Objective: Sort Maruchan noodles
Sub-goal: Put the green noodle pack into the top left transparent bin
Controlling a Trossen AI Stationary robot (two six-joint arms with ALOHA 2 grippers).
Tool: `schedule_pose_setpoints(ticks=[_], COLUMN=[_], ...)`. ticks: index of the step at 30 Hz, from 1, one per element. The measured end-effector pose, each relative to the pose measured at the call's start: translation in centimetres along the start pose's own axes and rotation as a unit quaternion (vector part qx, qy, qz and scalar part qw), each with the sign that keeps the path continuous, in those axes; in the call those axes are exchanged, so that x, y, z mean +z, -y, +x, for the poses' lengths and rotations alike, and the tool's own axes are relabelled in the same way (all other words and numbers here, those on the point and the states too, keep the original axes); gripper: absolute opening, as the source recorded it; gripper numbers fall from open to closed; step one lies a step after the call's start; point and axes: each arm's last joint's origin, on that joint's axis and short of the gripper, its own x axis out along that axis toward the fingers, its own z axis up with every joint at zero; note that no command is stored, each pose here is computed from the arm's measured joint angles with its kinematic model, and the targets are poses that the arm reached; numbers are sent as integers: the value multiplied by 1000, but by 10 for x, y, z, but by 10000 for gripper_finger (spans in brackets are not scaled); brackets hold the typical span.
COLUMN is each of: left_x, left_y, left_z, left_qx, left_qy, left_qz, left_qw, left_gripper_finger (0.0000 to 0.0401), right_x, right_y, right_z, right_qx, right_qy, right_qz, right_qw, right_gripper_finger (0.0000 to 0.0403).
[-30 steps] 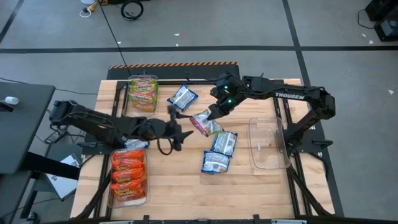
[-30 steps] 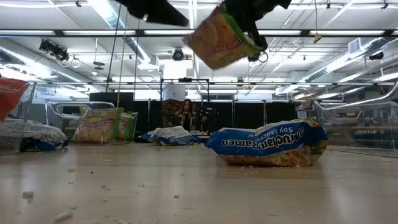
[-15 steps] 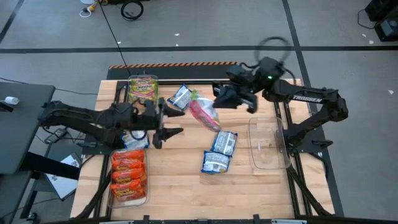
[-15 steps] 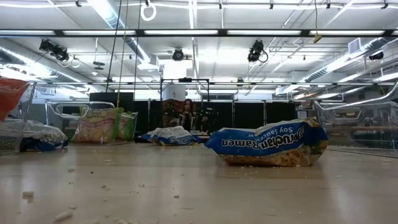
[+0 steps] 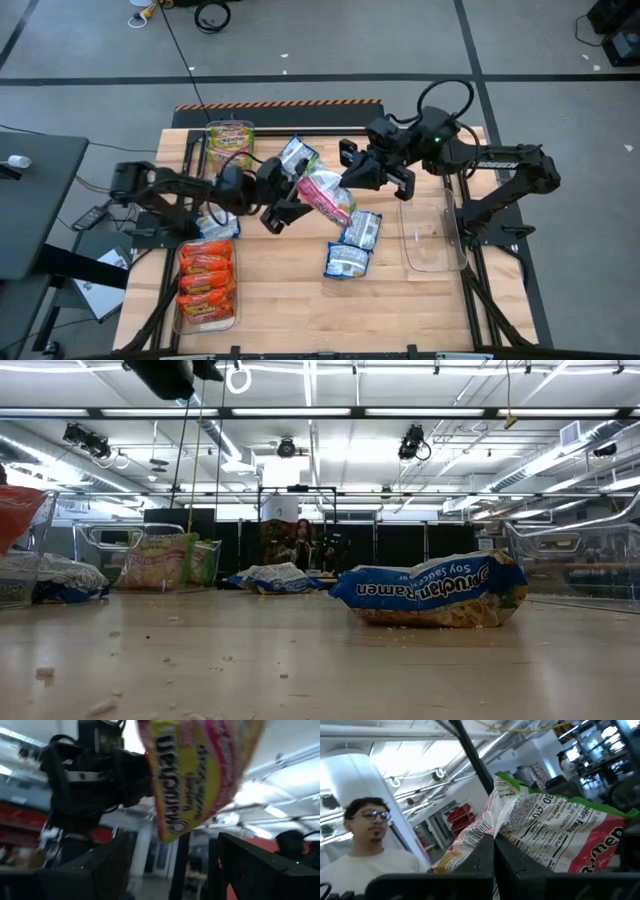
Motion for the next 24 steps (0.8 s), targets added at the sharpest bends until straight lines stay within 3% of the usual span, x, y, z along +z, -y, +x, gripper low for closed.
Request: schedule_pose_setpoints(ticks=[4, 8, 13, 17, 24], left_x=[-4, 0, 8, 13, 17], left_y=[-7, -7, -3, -1, -10], left_z=[8, 25, 24, 23, 21], left_qx=[-9, -54, -93, -108, -71], left_qy=[27, 29, 33, 51, 61], left_qz=[-1, 6, -4, -4, -5], left_qw=[1000, 998, 995, 993, 996], left_gripper_finger=[298, 297, 297, 297, 297], right_x=[-7, -18, -5, -1, -7], right_y=[9, 26, 10, 6, 8], right_z=[7, 16, 9, 1, -2], right_qx=[-14, -26, 3, -20, -65], right_qy=[0, -11, 19, 8, -13], right_qz=[19, 64, 42, 52, 58], right_qw=[1000, 998, 999, 998, 996], right_gripper_finger=[5, 4, 4, 5, 6])
